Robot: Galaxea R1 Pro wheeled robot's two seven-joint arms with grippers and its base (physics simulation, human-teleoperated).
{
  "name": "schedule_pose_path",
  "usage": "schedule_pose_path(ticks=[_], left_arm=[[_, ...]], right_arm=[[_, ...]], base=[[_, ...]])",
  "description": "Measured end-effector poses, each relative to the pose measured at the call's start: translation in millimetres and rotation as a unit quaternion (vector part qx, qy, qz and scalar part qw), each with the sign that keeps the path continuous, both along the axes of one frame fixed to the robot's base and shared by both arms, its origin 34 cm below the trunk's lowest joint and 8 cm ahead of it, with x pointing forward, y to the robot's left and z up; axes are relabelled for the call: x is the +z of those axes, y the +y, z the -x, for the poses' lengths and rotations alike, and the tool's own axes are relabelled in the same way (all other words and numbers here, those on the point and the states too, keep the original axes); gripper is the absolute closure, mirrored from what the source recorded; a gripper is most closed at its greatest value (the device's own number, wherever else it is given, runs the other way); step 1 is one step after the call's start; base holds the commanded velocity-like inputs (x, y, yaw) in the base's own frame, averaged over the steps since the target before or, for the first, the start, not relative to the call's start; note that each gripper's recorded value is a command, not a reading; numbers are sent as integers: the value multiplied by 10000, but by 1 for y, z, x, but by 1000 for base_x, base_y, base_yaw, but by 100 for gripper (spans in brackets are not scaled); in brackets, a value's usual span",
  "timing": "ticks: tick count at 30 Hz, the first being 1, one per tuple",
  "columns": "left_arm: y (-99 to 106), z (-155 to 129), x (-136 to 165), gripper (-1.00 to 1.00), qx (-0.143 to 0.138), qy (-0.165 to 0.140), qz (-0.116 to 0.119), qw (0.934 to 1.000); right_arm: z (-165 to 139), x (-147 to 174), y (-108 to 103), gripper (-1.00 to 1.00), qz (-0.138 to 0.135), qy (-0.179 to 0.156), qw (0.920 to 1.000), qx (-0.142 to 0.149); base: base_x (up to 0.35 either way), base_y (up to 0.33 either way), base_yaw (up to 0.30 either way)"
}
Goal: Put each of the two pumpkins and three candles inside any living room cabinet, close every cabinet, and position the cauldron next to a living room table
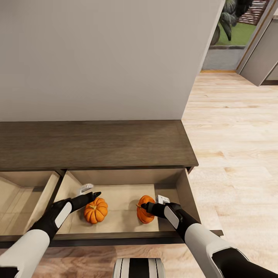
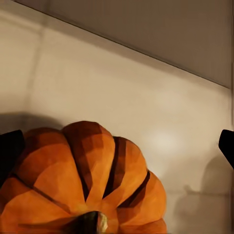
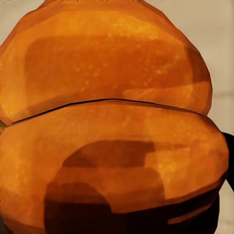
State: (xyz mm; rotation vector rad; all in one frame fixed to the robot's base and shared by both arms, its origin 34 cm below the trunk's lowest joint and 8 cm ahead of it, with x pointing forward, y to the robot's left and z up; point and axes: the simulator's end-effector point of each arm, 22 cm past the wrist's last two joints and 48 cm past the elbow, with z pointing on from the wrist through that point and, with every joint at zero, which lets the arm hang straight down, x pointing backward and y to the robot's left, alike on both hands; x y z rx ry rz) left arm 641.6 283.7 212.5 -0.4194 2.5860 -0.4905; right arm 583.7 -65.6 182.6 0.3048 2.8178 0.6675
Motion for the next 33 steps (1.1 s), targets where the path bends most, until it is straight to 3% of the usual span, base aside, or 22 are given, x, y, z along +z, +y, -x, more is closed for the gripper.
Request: schedule_pose_path(ticks=[12,33], left_arm=[[-17,9,-4,-100,-67,244,174,9995],[-29,10,-4,-100,-98,266,262,9993]], right_arm=[[2,-1,0,100,15,6,10000,-17],[1,-3,-6,100,67,11,10000,-14]], base=[[0,0,0],[0,0,0]])
